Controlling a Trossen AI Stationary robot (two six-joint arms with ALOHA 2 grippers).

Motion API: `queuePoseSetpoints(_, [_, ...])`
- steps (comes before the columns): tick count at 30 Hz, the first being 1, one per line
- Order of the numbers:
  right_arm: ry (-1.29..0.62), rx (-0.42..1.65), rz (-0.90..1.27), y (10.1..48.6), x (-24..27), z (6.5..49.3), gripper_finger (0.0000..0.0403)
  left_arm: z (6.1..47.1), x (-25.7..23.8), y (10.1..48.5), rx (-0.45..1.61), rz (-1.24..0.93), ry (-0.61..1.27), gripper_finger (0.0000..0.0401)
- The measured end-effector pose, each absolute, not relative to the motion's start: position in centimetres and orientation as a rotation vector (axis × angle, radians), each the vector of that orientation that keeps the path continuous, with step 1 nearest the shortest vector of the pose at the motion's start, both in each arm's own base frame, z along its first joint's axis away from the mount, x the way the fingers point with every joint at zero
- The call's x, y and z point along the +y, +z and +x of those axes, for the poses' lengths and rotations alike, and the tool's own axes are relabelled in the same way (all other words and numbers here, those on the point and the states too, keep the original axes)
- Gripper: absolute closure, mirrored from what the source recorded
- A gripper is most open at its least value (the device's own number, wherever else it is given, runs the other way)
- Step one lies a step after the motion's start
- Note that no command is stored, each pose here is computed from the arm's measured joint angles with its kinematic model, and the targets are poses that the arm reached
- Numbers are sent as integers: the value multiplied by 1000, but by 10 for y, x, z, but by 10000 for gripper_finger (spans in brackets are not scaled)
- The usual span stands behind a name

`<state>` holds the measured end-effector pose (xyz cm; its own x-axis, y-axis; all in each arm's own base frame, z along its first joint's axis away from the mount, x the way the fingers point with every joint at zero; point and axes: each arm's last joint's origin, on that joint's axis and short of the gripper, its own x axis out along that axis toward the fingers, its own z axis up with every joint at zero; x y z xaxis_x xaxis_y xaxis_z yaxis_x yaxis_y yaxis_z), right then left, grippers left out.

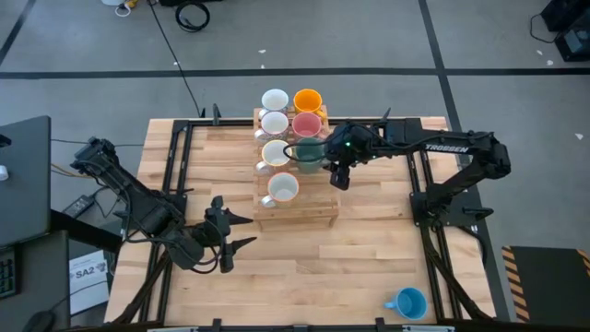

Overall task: Place coffee mugs
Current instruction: Put the green cup on the shelf aligned with the other pink cup, then put the blue cup on the shelf aligned with the other green cup

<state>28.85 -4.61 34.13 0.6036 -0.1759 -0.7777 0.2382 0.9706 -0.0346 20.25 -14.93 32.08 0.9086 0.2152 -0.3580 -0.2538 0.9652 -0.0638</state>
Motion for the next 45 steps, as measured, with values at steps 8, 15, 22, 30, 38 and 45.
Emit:
queuePoseSetpoints(8, [-244,847,83,361,-42,264,221,202,-149,321,356,-110,243,177])
queuePoseSetpoints(15, [-186,838,267,381,-33,224,221,202,-149,321,357,-110,243,177])
queuePoseSetpoints(22, [-38,1010,604,385,0,184,223,202,-149,321,357,-109,243,177])
queuePoseSetpoints(30, [-30,1128,585,384,55,164,224,202,-149,321,357,-110,242,177])
queuePoseSetpoints(38, [6,1238,430,355,119,156,224,202,-149,321,356,-110,242,177])
queuePoseSetpoints(45, [3,1425,415,305,172,140,224,202,-149,321,357,-110,242,177])
